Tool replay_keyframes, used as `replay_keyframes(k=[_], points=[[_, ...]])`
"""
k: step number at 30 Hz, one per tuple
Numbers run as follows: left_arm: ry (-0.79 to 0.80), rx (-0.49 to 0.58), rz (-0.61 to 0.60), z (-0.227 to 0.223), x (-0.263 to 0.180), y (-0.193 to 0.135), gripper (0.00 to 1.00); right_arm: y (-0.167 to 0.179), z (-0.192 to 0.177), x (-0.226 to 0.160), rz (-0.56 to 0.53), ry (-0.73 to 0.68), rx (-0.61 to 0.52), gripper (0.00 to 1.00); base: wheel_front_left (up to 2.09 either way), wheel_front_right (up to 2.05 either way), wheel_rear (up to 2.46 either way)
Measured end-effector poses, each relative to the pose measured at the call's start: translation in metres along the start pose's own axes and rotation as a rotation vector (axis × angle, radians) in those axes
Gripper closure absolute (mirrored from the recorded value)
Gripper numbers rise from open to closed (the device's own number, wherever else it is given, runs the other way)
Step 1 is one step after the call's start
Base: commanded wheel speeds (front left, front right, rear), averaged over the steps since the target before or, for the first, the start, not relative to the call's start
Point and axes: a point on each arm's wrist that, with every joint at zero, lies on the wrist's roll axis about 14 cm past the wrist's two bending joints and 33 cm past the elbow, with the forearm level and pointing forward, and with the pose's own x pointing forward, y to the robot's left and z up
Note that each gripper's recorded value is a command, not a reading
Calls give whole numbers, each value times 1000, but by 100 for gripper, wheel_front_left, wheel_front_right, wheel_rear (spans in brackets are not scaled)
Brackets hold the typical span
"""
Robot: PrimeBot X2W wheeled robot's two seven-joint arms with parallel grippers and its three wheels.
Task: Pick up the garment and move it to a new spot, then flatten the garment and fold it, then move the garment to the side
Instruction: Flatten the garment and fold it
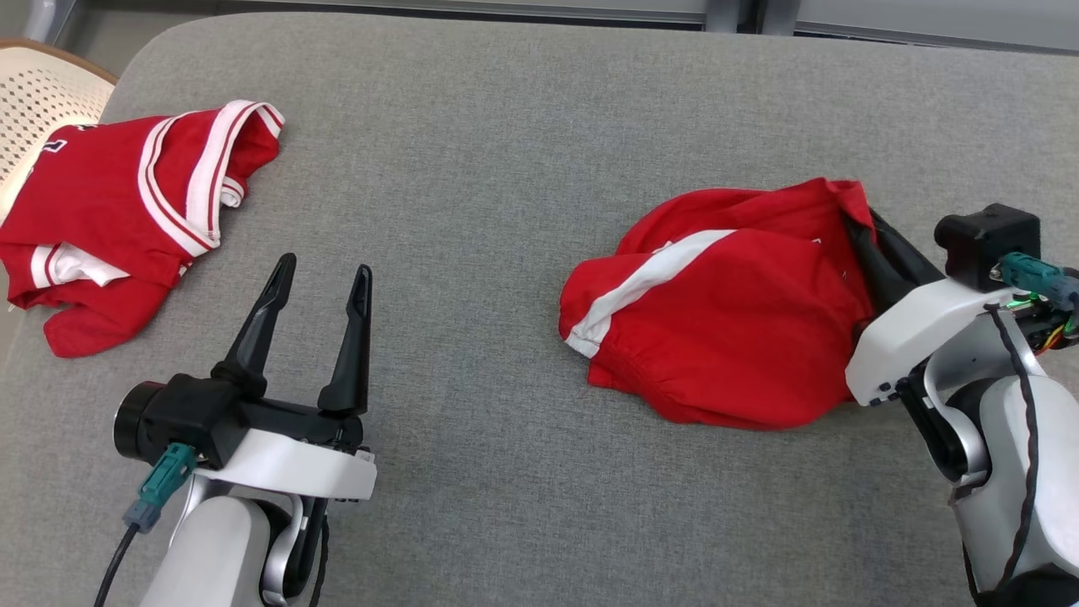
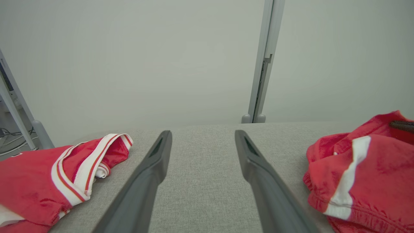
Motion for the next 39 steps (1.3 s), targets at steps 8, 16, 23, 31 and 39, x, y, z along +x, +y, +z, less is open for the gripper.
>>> replay_keyframes(k=[8, 16, 23, 31, 39], points=[[-24, 1, -27, 5, 8, -9, 0, -20, 22, -25, -91, -177, 137, 100, 0, 0, 0], [-33, 3, -55, 6, 13, -17, 0, -57, -29, -71, -283, -159, 356, 100, 0, 0, 0], [-42, 7, -62, 9, 14, -19, 0, -65, -107, -115, -413, -55, 573, 100, 0, 0, 0], [-47, 10, -69, 11, 12, -22, 0, -56, -150, -134, -470, -3, 629, 100, 0, 0, 0], [-47, 12, -66, 11, 9, -23, 0, -59, -126, -132, -468, -91, 517, 0, 0, 0, 0]])
